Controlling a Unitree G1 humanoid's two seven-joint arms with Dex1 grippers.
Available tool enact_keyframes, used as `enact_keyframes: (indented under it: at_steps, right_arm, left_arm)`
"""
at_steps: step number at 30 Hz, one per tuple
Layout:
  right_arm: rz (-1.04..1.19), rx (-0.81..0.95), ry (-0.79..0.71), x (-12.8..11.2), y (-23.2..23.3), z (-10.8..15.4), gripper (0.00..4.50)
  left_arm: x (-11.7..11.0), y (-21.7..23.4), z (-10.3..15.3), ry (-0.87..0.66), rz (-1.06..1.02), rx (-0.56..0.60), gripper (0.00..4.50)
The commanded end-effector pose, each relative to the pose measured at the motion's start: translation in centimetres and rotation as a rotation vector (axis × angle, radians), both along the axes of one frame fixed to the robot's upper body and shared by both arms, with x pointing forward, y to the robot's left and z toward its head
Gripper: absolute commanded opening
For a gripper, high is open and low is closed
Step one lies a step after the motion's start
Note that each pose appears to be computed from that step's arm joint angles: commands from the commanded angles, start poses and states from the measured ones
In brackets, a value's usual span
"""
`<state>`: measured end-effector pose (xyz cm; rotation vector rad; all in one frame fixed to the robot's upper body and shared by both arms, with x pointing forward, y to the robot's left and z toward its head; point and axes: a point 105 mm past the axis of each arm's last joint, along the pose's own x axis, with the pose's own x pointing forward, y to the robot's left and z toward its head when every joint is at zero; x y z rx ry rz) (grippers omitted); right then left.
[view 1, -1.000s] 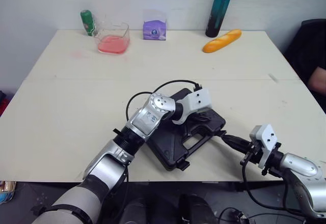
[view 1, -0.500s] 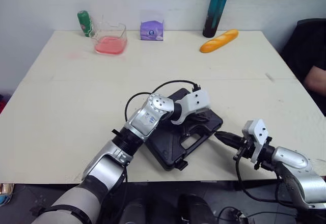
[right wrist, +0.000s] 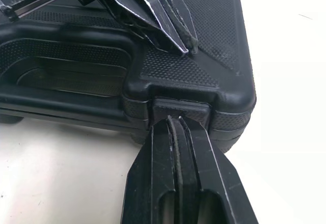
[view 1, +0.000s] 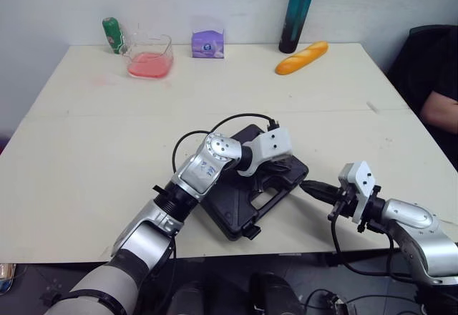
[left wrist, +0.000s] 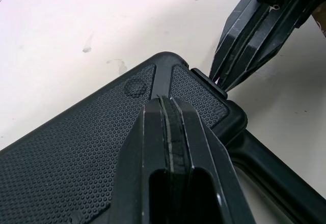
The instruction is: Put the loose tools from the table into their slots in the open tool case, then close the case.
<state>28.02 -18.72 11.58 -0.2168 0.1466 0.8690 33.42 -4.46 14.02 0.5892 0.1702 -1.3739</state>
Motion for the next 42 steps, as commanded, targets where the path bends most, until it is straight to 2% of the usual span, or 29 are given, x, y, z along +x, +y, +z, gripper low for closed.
enact_keyframes:
  at_steps: [1,4,6,12,18,21,27,30,34,39,42]
  right_arm:
    - [0.032,0.004,-0.074,0.3,0.5,2.1,0.0]
    - [0.038,-0.008,-0.064,0.1,0.4,2.0,0.0]
    - [0.047,-0.024,-0.045,-0.6,0.1,1.8,0.0]
    - [0.129,-0.039,0.014,-2.4,0.6,1.3,0.0]
    - [0.284,-0.055,0.084,-5.2,2.7,-0.7,0.0]
    - [0.346,-0.055,0.11,-6.2,3.8,-1.5,0.0]
    - [0.414,-0.046,0.126,-7.0,5.1,-2.1,0.0]
    - [0.481,-0.05,0.172,-8.0,5.6,-2.6,0.0]
    - [0.517,-0.06,0.175,-8.1,6.1,-2.8,0.0]
    - [0.537,-0.047,0.154,-7.4,7.1,-2.5,0.0]
    - [0.552,-0.043,0.149,-7.3,7.5,-2.4,0.0]
  left_arm:
    - [-0.1,2.2,-5.3,0.109,0.063,0.138,0.02]
    - [-0.9,0.4,-0.7,0.047,-0.014,-0.063,0.02]
    - [-1.9,0.1,2.8,-0.045,-0.098,-0.175,0.02]
    - [-3.7,2.4,7.6,-0.112,-0.178,-0.385,0.02]
    - [-5.6,6.9,6.3,-0.142,-0.23,-0.326,0.02]
    - [-6.6,8.6,4.8,-0.122,-0.219,-0.256,0.02]
    - [-7.7,9.4,2.9,-0.101,-0.2,-0.199,0.02]
    - [-9.0,9.6,1.5,-0.118,-0.244,-0.13,0.02]
    - [-9.3,9.6,0.3,-0.079,-0.227,-0.096,0.02]
    - [-8.9,10.9,-3.8,0.03,-0.135,0.058,0.02]
    - [-9.5,11.9,-5.6,0.066,-0.129,0.142,0.02]
